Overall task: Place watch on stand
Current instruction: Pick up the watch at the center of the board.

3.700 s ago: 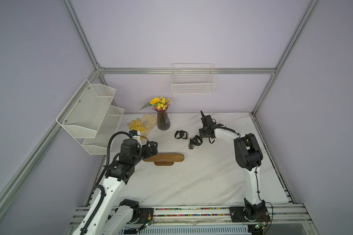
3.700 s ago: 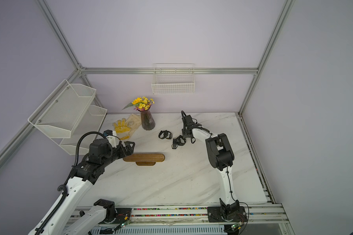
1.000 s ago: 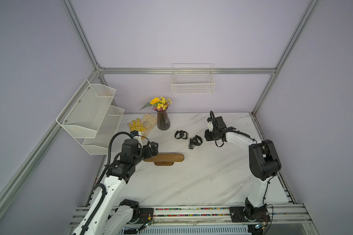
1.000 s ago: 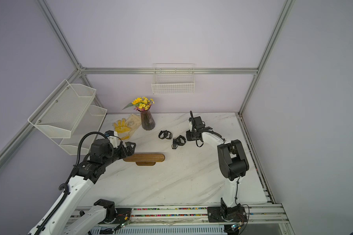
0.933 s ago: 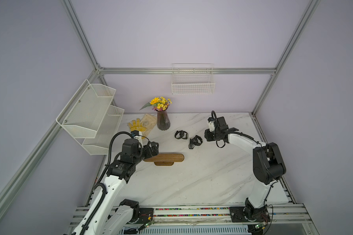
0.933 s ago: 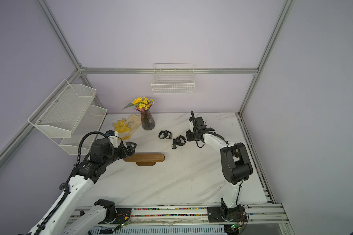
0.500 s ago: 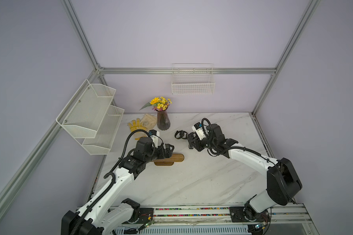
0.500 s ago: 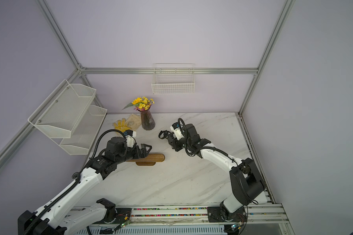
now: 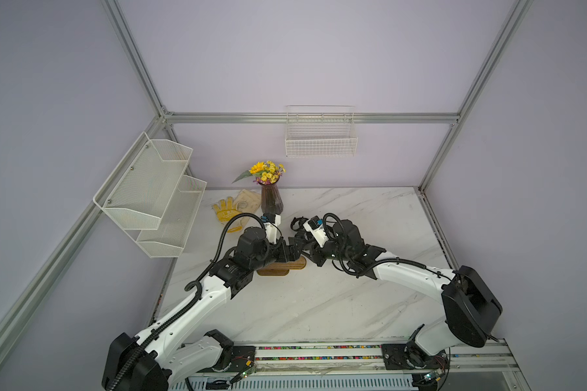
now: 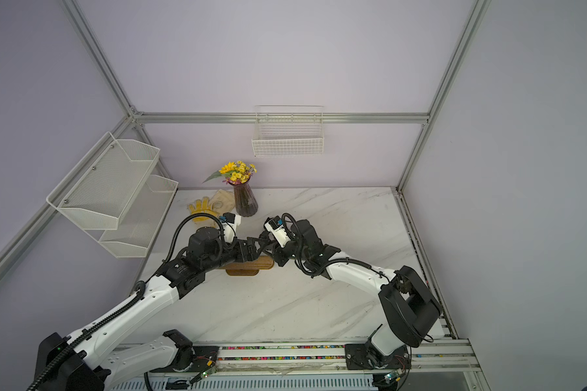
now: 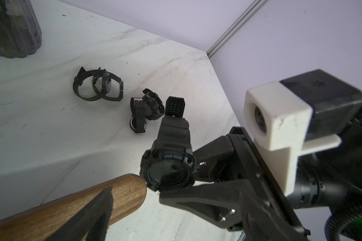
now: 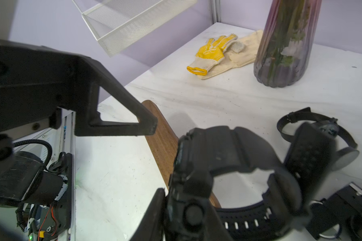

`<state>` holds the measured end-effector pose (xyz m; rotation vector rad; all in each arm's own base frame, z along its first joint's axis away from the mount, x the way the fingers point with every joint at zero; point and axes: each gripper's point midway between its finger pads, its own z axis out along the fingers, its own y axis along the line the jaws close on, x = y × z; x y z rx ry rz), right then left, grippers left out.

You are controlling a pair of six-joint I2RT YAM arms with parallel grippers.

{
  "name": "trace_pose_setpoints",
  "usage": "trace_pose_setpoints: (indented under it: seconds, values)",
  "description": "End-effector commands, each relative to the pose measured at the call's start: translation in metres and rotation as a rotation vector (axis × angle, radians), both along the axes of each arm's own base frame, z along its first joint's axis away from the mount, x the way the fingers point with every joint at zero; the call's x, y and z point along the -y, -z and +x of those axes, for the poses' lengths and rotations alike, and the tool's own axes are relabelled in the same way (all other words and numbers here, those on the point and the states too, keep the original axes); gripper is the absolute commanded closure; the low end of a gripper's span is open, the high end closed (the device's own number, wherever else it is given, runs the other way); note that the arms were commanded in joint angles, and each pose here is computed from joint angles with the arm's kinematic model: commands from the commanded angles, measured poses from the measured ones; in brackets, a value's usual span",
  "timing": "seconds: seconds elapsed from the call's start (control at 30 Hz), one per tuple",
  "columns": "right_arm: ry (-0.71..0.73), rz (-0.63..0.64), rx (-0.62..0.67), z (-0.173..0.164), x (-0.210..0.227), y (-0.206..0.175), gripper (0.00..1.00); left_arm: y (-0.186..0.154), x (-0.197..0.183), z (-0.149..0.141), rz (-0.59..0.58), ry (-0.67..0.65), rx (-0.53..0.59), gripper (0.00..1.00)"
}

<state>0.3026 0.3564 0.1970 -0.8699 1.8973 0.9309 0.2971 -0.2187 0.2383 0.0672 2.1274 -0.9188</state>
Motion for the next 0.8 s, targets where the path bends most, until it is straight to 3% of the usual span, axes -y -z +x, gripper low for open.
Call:
trace_pose_setpoints:
  seconds: [0.0, 0.23, 0.77]
  values:
    - [-0.04, 0.045, 0.072, -0.005, -0.012, -0.016, 0.74, -0.019, 0.002, 0.008, -0.042, -0.027, 0.043, 0.08]
    - [-0.075, 0.044, 0.088, -0.016, -0.022, -0.018, 0.75, -0.01, -0.008, 0.012, -0.013, -0.088, 0.018, 0.16]
    - [-0.11, 0.008, 0.091, -0.024, -0.036, -0.01, 0.78, -0.007, -0.005, 0.016, 0.008, -0.078, 0.012, 0.46]
